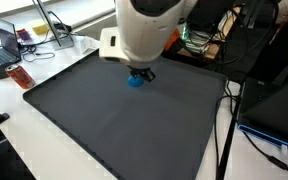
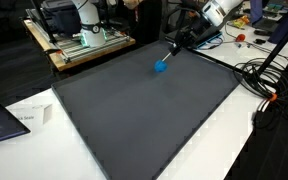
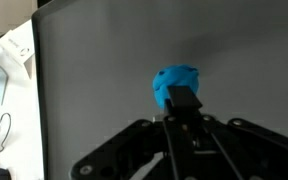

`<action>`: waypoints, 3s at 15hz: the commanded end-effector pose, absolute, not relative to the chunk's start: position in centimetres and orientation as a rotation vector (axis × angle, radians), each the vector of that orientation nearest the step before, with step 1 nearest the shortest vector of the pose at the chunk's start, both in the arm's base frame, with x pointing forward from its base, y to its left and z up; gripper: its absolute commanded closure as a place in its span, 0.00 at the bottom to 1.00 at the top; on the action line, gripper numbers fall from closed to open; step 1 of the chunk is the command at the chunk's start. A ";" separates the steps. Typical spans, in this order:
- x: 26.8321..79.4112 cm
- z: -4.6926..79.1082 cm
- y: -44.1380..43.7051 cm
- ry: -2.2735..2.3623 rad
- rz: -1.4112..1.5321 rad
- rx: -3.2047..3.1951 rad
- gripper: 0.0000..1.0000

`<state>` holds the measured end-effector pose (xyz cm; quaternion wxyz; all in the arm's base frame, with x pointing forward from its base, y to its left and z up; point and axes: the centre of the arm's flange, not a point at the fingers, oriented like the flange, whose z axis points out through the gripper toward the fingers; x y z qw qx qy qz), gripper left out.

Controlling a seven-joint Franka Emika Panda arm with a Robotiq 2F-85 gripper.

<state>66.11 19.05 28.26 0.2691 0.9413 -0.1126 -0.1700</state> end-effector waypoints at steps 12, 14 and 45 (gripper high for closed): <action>65.1 27.5 14.2 -0.247 -0.770 2.749 0.97; 65.0 28.0 14.3 -0.268 -0.728 2.766 0.97; 68.5 23.1 8.7 -0.625 -0.575 2.866 0.97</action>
